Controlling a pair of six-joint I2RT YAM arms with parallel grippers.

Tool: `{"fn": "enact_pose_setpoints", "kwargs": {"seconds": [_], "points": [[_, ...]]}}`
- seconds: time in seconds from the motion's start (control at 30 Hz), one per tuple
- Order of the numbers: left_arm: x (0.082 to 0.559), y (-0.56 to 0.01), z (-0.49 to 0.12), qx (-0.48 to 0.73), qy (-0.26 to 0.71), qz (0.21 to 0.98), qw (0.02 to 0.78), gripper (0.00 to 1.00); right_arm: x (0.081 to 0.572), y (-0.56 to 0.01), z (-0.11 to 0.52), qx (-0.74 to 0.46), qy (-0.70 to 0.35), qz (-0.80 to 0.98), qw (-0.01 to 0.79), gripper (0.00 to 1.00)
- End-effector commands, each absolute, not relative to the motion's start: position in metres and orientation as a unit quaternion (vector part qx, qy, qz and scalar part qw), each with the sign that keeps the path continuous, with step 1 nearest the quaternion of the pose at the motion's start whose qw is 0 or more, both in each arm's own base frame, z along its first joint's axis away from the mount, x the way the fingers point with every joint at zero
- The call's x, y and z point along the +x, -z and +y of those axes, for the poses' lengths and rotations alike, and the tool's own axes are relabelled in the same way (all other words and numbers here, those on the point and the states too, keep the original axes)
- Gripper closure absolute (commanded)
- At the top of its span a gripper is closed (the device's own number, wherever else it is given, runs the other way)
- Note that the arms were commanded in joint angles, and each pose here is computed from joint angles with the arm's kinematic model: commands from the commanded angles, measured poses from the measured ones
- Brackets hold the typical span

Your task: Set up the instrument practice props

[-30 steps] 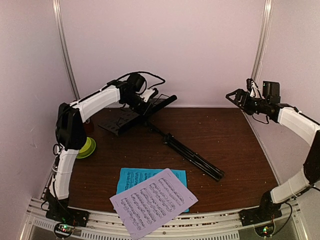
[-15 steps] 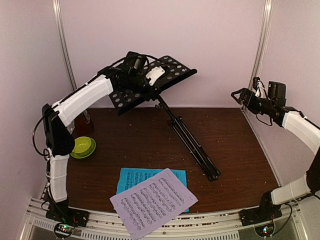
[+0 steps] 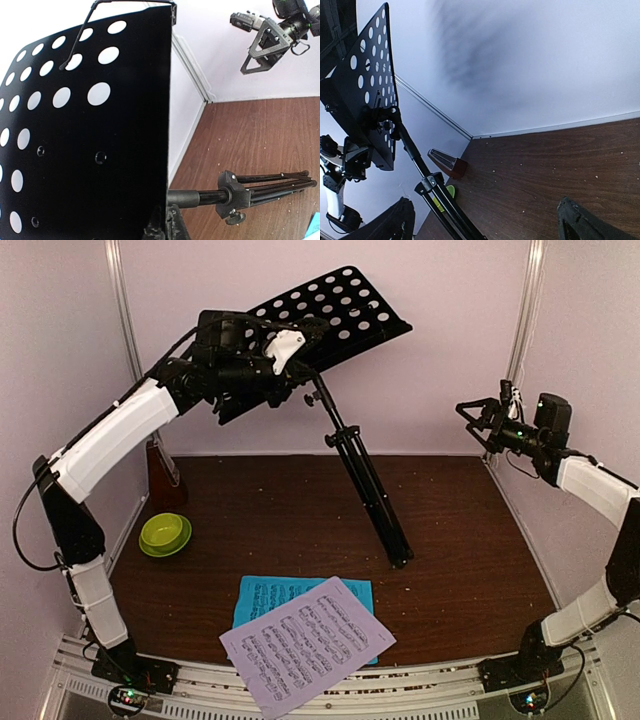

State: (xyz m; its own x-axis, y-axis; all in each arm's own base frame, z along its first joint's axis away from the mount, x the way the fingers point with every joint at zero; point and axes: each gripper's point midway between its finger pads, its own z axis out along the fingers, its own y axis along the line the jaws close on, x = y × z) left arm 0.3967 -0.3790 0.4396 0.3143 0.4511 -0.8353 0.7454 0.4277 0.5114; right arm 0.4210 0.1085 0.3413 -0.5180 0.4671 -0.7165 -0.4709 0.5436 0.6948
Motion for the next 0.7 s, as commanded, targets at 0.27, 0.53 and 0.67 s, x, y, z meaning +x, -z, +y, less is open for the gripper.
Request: {"fn": "enact_pose_setpoints", "kwargs": {"seconds": [0.27,0.53,0.67], "points": [[0.277,-0.642,-0.36,0.499,0.179,0.265,0.805,1.0,0.401,-0.386,0.17,-0.064,-0.527,0.705,0.47,0.0],[0.237,-0.649,-0.364,0.526,0.216,0.214,0.794,1.0,0.37,-0.396,0.23,-0.099,-0.574,0.699,0.414,0.02],[0.229,-0.646,-0.369,0.531,0.225,0.209,0.79,1.0,0.349,-0.403,0.262,-0.127,-0.595,0.691,0.389,0.04]]}}
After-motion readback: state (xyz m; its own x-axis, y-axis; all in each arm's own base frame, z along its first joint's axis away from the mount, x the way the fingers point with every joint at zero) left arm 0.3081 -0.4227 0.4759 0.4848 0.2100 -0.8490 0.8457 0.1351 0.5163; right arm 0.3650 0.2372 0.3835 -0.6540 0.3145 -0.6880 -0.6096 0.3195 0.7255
